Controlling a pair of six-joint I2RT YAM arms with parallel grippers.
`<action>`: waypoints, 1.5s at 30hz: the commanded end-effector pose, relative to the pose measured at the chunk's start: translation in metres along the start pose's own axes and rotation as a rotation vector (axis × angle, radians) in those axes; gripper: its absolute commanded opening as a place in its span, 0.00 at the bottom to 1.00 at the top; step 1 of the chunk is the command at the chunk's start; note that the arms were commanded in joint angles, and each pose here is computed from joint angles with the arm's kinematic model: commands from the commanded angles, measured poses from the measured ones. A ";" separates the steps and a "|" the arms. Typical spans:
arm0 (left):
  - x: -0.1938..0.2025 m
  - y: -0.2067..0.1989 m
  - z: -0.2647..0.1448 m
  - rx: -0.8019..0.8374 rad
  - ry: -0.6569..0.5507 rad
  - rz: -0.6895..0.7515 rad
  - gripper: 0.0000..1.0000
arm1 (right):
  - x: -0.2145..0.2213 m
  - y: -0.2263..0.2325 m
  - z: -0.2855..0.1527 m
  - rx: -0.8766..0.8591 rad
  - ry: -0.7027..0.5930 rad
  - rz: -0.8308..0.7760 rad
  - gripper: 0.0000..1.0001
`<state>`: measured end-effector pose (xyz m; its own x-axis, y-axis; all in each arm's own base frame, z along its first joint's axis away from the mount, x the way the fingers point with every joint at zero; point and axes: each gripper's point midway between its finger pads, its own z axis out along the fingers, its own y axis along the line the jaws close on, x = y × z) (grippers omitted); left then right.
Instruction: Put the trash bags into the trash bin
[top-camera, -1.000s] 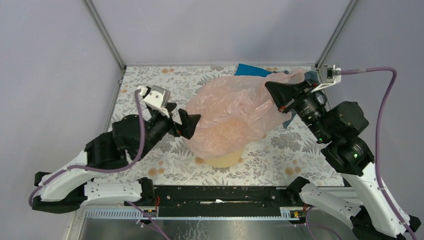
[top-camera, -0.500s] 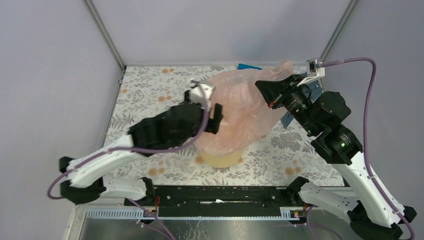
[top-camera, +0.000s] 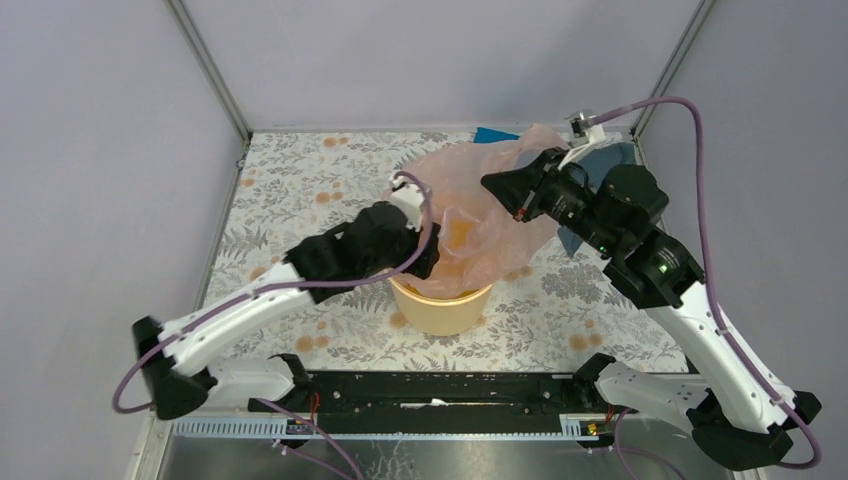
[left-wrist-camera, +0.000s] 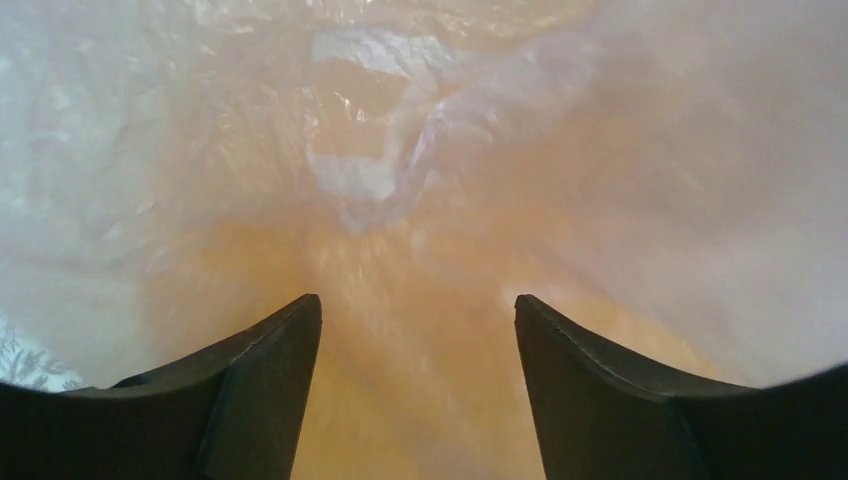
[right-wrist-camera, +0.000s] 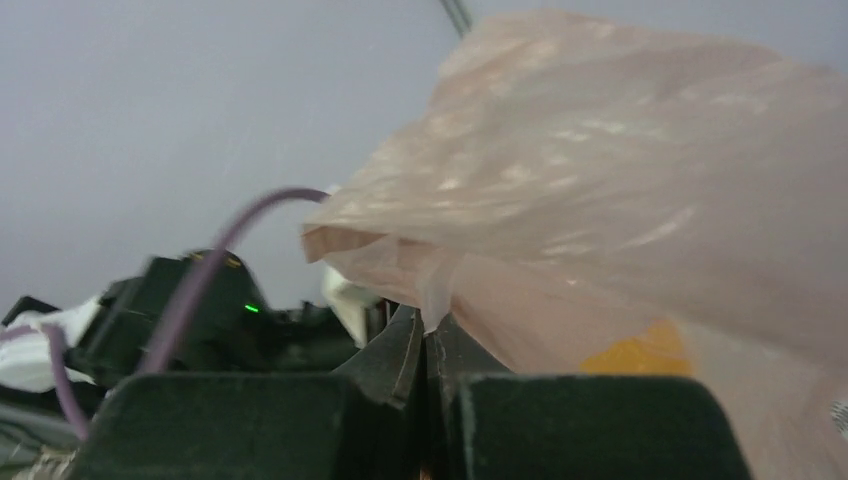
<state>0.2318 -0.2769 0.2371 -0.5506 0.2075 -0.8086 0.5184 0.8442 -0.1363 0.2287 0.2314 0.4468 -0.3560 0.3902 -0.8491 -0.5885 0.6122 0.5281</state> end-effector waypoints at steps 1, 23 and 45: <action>-0.054 -0.026 -0.076 0.246 -0.256 -0.042 0.80 | 0.014 0.031 0.001 -0.196 0.086 -0.096 0.00; -0.232 0.023 -0.053 0.198 -0.443 -0.230 0.99 | 0.052 0.067 -0.056 -0.493 0.273 -0.238 0.00; -0.080 -0.023 -0.032 0.476 -0.105 -0.155 0.43 | 0.062 0.053 -0.038 -0.445 0.273 -0.219 0.00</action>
<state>0.2636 -0.2901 0.3340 -0.5672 0.0234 -0.8233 0.6805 0.5763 -0.4525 0.1414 0.2562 0.4139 -0.3538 0.0190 -0.9351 -0.8934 0.2891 0.3439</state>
